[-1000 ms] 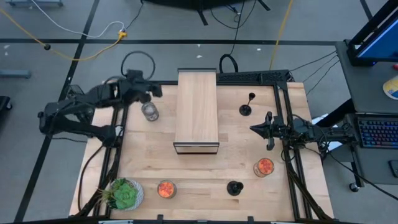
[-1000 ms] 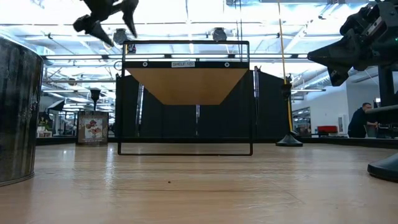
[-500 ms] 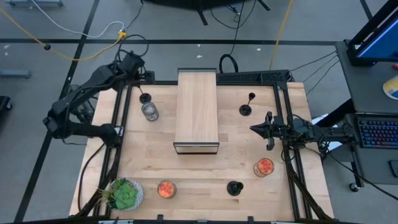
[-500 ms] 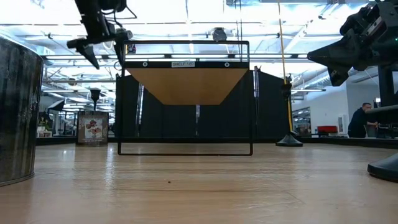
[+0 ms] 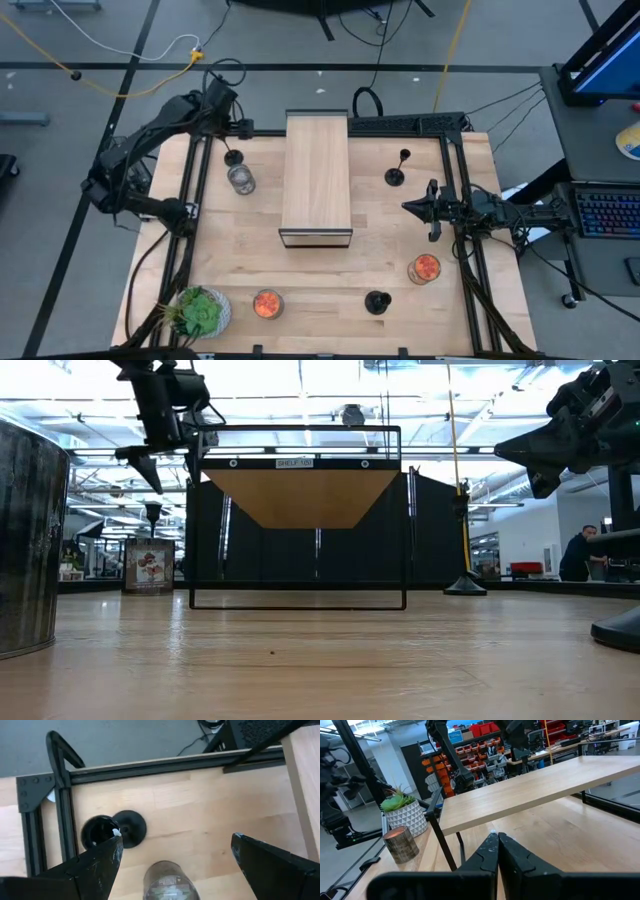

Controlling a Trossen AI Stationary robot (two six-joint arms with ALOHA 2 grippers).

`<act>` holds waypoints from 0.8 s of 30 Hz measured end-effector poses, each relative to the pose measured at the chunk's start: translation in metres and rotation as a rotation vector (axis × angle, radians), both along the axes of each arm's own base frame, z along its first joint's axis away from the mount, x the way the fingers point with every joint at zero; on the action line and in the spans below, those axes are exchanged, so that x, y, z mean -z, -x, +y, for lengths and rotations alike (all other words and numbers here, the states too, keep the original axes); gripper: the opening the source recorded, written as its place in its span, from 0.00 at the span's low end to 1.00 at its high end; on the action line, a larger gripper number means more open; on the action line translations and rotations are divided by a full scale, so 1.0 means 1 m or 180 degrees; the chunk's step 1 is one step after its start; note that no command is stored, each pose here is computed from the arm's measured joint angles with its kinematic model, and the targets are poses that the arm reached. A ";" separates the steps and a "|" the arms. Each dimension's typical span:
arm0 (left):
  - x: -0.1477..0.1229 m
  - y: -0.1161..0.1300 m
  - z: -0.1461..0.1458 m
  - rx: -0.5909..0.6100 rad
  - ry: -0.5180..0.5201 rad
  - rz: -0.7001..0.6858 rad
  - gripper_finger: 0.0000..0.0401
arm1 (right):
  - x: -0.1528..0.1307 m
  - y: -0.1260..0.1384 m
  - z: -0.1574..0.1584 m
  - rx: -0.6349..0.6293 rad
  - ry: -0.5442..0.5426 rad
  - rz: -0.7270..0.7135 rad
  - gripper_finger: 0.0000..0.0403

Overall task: Pick & Place candle stick holders
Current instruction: Put the top left black candle holder on the shelf

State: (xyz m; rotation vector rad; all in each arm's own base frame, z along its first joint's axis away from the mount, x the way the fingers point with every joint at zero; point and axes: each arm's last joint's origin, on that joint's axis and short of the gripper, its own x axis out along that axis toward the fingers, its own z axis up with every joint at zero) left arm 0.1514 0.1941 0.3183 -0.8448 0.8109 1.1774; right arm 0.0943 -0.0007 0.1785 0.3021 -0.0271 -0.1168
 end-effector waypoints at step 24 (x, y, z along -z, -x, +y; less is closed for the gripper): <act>0.001 0.003 0.003 -0.0272 -0.0099 0.0108 0.94 | 0.000 0.000 0.000 0.0000 0.0012 0.0002 0.00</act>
